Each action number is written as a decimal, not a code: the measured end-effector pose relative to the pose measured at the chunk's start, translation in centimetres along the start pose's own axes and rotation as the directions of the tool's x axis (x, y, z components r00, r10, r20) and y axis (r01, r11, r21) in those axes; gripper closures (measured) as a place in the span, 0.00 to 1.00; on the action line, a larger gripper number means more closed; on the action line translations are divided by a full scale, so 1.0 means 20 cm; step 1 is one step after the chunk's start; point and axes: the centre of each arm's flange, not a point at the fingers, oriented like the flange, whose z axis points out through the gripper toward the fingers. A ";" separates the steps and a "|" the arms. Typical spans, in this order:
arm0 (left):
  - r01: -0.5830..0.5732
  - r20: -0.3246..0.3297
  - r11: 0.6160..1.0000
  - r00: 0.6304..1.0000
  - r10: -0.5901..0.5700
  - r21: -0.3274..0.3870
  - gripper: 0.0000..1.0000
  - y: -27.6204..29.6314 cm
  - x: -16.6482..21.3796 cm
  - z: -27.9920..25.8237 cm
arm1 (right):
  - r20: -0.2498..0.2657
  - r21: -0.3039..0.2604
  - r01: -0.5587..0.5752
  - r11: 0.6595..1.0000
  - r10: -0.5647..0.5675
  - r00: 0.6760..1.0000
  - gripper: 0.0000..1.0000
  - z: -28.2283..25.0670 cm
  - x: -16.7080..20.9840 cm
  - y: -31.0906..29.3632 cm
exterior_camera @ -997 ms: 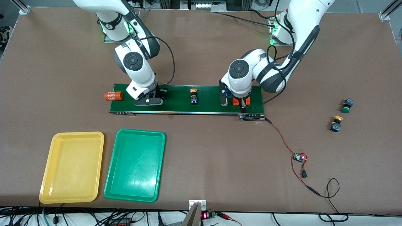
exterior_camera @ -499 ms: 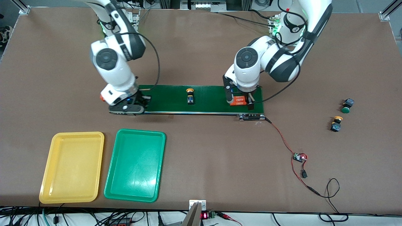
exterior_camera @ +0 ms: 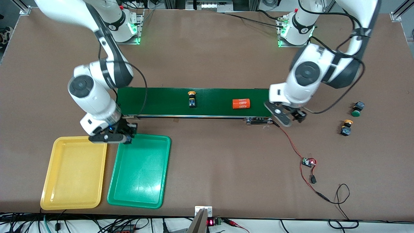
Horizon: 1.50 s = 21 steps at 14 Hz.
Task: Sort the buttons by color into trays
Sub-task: 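Carry the green button into the green tray with the right gripper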
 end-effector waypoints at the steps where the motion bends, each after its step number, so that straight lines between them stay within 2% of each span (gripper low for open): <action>1: 0.068 0.002 0.997 0.998 -0.068 -0.027 0.00 -0.10 -0.05 0.03 | -0.006 0.010 0.004 1.000 -0.004 1.000 0.58 0.12 0.00 -0.02; 3: 0.170 0.013 0.984 0.985 -0.170 -0.062 0.00 -0.29 -0.15 0.10 | 0.007 0.016 0.033 0.999 -0.033 0.999 0.58 0.33 -0.01 -0.05; 5: 0.248 0.022 0.967 0.969 -0.247 -0.062 0.00 -0.49 -0.25 0.15 | 0.018 0.018 0.061 0.998 -0.061 0.998 0.58 0.46 0.00 -0.05; 9: 0.383 0.030 0.921 0.924 -0.382 -0.067 0.00 -0.87 -0.46 0.23 | -0.019 0.032 0.068 0.997 -0.067 0.998 0.58 0.54 0.03 -0.05; 11: 0.435 0.058 0.897 0.900 -0.431 -0.085 0.00 -1.02 -0.55 0.37 | -0.024 0.033 0.068 0.997 -0.068 0.997 0.47 0.54 0.03 -0.06; 15: 0.498 0.142 0.857 0.865 -0.481 -0.130 0.00 -1.18 -0.70 0.72 | -0.027 0.034 0.073 0.997 -0.073 0.997 0.05 0.54 0.03 -0.07; 16: 0.494 0.149 0.858 0.867 -0.475 -0.137 0.00 -1.22 -0.73 0.77 | -0.030 0.035 0.076 0.997 -0.075 0.997 0.00 0.52 0.03 -0.07; 18: 0.426 0.158 0.895 0.901 -0.405 -0.132 0.00 -1.26 -0.76 0.84 | -0.021 0.031 0.081 0.996 -0.081 0.997 0.00 0.46 0.02 -0.08; 21: 0.338 0.172 0.937 0.932 -0.319 -0.092 0.00 -1.28 -0.76 0.89 | 0.076 -0.007 0.084 0.996 -0.084 0.994 0.00 0.23 -0.07 -0.06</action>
